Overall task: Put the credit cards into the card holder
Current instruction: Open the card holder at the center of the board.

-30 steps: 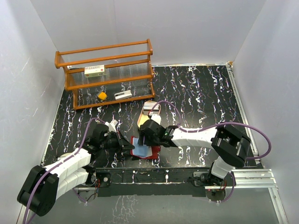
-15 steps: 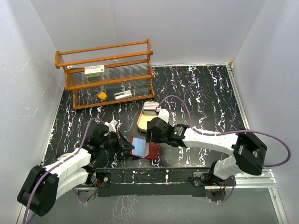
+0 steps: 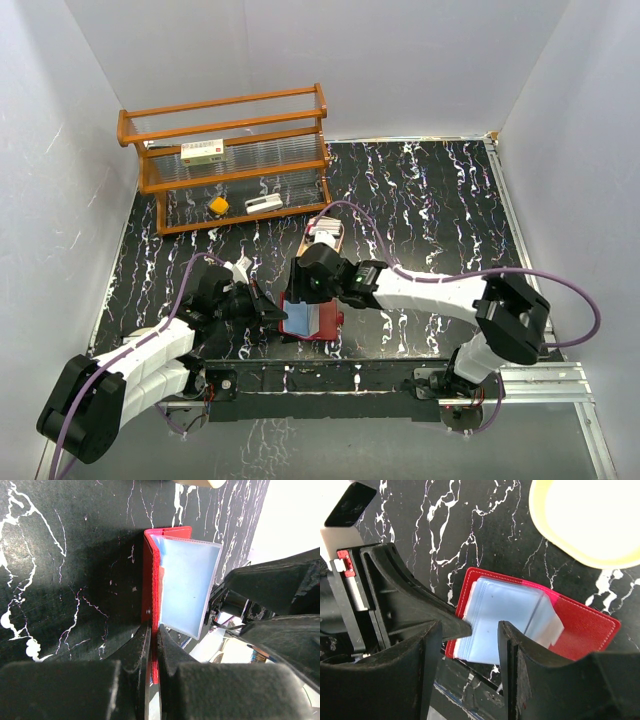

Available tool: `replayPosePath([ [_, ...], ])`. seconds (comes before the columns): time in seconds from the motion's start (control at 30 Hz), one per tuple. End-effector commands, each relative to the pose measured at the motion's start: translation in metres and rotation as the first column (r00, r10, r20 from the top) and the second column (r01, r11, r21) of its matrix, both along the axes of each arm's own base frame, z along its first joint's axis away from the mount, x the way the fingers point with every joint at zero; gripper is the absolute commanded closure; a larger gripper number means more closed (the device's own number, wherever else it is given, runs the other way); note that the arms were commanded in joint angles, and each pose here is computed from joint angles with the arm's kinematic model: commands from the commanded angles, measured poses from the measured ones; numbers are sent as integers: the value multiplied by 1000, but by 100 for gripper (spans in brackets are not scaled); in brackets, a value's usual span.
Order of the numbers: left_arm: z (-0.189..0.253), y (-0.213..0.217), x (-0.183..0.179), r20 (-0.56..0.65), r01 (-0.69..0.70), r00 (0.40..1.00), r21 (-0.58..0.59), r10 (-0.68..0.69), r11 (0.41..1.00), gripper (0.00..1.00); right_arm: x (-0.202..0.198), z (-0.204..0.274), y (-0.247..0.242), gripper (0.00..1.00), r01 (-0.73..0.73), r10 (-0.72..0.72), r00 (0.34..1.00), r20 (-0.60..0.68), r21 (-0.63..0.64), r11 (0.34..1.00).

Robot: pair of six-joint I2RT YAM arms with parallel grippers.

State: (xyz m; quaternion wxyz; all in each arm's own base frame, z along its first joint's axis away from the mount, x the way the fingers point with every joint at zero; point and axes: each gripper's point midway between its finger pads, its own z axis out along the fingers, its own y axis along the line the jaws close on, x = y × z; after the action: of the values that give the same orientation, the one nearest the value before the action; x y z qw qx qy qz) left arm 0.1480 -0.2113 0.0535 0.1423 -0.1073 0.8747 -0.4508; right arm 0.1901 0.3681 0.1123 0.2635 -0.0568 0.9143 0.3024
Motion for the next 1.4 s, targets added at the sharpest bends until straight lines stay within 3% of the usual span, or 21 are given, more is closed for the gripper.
replayPosePath([
  [0.0, 10, -4, 1, 22, 24, 999, -13, -23, 1000, 100, 8, 5, 17, 52, -17, 17, 1000, 24, 4, 1000],
  [1.0, 9, -3, 1, 23, 18, 1000, -18, -17, 1000, 100, 9, -59, -7, 55, 25, -30, 999, -25, -195, 980],
  [1.13, 9, -4, 1, 20, 18, 1000, -18, -18, 1000, 88, 10, -62, -15, 55, 39, -43, 999, -13, -221, 975],
  [1.23, 6, -3, 1, 18, 17, 1000, -15, -16, 1000, 73, 9, -64, -18, 55, 38, -43, 999, -15, -223, 974],
  [1.37, 2, -5, 1, 0, 19, 1000, -16, -19, 1000, 71, 8, -65, -20, 56, 39, -44, 999, -15, -226, 973],
])
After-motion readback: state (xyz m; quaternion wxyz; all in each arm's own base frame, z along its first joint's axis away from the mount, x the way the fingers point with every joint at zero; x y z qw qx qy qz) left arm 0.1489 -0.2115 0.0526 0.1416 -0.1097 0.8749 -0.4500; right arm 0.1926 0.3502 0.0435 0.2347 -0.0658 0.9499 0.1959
